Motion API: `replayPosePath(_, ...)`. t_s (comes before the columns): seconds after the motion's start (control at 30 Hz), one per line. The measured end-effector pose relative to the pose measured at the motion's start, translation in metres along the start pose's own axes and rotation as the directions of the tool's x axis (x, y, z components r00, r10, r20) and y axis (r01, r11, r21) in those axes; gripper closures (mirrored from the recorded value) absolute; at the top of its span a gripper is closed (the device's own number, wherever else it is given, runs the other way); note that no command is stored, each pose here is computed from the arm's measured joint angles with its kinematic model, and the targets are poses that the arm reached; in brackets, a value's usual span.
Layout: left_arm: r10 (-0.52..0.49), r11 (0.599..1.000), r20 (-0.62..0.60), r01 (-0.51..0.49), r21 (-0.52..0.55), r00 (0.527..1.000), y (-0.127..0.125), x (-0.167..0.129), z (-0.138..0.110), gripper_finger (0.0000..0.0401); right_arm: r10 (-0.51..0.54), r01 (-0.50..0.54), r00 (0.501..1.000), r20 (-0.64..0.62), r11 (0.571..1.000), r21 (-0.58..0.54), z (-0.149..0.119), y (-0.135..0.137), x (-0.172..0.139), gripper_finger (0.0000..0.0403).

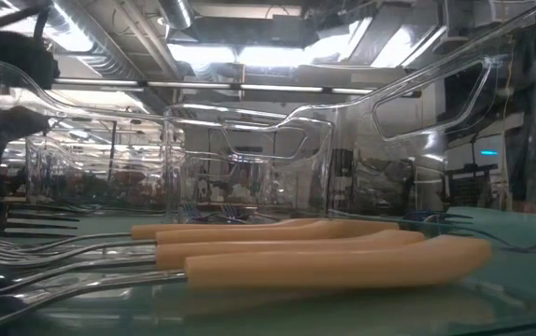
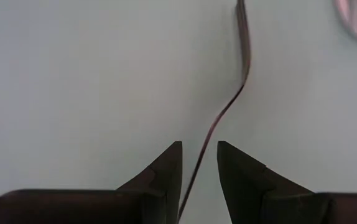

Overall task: Sort silverware by color (type)
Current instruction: Put the black fork into the top transparent bin

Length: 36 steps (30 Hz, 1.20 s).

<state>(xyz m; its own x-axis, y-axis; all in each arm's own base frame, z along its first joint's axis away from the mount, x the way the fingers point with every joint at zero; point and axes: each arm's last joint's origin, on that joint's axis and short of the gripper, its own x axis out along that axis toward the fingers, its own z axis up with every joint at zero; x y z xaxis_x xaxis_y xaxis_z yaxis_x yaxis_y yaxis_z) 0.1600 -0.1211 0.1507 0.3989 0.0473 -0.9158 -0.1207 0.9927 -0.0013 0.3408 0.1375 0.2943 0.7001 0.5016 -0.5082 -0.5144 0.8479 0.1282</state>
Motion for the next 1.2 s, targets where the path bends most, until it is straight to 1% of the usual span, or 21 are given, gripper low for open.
replayPosePath(0.17,0.036,0.999,-0.037,-0.035,0.035,0.999,-0.002,0.010,-0.003,0.0307,-0.002,0.002,1.000,-0.004,1.000,0.001,0.000,0.000,0.000,0.0340)
replayPosePath(0.43,0.069,0.997,-0.065,-0.066,0.042,0.996,-0.003,0.018,-0.004,0.0307,-0.005,0.005,1.000,-0.022,1.000,0.005,-0.002,0.000,0.000,0.0340)
replayPosePath(0.57,0.065,0.997,-0.062,-0.063,0.040,0.996,-0.004,0.019,-0.004,0.0312,-0.056,0.057,0.998,-0.037,0.998,0.005,-0.002,0.000,-0.006,0.0340)
replayPosePath(0.67,0.059,0.998,-0.060,-0.057,0.038,0.996,-0.004,0.019,-0.004,0.0329,-0.105,0.106,0.993,-0.047,0.994,0.005,0.000,0.001,-0.017,0.0340)
replayPosePath(0.87,0.052,0.998,-0.056,-0.050,0.033,0.997,-0.005,0.019,-0.003,0.0385,-0.168,0.167,0.984,-0.067,0.986,-0.016,0.004,0.005,-0.045,0.0340)
replayPosePath(0.97,0.054,0.999,-0.051,-0.054,-0.001,0.997,-0.005,0.019,-0.003,0.0395,-0.204,0.203,0.978,-0.054,0.979,-0.023,0.007,0.007,-0.059,0.0340)
replayPosePath(1.1,0.056,0.993,-0.037,-0.060,-0.103,0.998,-0.007,0.018,-0.001,0.0394,-0.283,0.283,0.959,-0.011,0.959,-0.024,0.012,0.009,-0.076,0.0340)
replayPosePath(1.2,0.077,0.982,0.014,-0.074,-0.172,0.997,-0.009,0.015,0.006,0.0397,-0.348,0.348,0.937,0.015,0.937,-0.015,0.015,0.009,-0.085,0.0340)
